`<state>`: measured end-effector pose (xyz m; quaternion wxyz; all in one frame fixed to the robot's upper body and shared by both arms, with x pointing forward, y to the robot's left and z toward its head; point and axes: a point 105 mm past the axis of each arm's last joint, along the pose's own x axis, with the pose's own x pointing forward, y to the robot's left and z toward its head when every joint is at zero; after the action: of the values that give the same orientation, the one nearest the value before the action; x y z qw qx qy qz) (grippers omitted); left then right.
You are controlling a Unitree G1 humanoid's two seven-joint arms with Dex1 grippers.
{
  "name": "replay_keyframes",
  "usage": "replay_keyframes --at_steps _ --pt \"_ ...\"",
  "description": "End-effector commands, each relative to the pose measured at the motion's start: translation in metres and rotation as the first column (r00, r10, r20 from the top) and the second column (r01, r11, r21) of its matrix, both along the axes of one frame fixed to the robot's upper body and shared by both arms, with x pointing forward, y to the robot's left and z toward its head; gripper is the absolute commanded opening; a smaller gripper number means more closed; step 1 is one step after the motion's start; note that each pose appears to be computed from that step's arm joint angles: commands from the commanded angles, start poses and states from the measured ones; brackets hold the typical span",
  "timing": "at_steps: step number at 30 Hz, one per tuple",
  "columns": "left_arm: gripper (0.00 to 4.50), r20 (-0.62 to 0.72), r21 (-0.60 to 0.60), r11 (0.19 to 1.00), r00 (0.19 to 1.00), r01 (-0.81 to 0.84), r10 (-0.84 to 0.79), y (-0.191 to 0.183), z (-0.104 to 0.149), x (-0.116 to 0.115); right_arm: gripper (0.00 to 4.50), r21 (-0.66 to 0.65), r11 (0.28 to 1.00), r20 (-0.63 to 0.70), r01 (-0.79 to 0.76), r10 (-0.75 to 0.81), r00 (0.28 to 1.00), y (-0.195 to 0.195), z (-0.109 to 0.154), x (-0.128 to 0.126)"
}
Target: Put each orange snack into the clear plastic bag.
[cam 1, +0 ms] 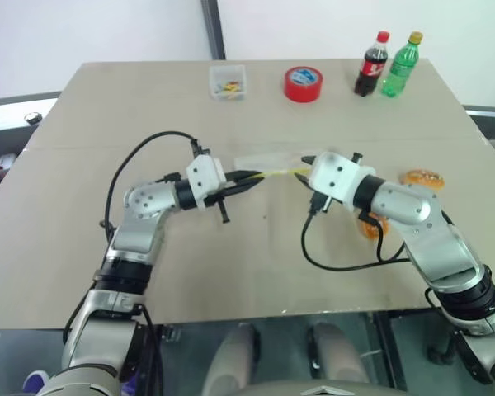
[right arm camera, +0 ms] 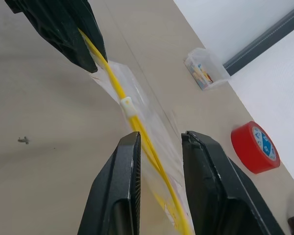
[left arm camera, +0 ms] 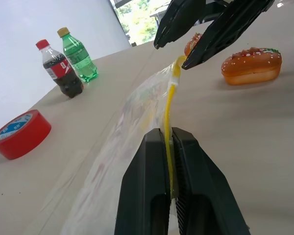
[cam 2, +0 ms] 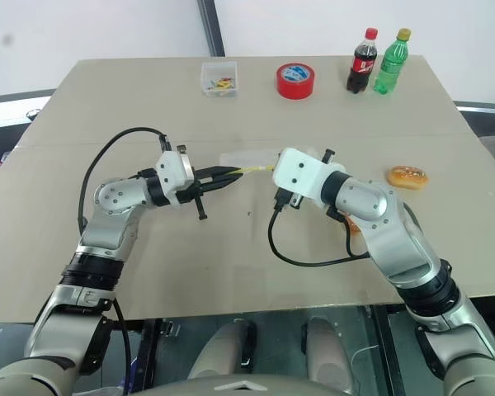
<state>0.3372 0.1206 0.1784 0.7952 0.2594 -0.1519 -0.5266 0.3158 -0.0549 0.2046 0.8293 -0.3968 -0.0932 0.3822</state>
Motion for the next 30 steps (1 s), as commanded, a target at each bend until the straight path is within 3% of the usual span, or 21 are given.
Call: replay_keyframes --at_steps 1,30 --pt "0.00 0.066 0.014 1.000 0.998 0.012 -0.013 -0.0004 0.0120 -0.0052 1.33 0.007 1.000 0.079 -0.014 0.013 0.997 0.0016 0.0186 -0.0023" --pt "0.00 0.064 0.009 1.000 0.998 0.010 -0.010 -0.0008 0.0130 -0.0062 1.33 -0.028 0.998 0.061 -0.053 0.055 0.997 0.0043 0.0163 -0.0073"
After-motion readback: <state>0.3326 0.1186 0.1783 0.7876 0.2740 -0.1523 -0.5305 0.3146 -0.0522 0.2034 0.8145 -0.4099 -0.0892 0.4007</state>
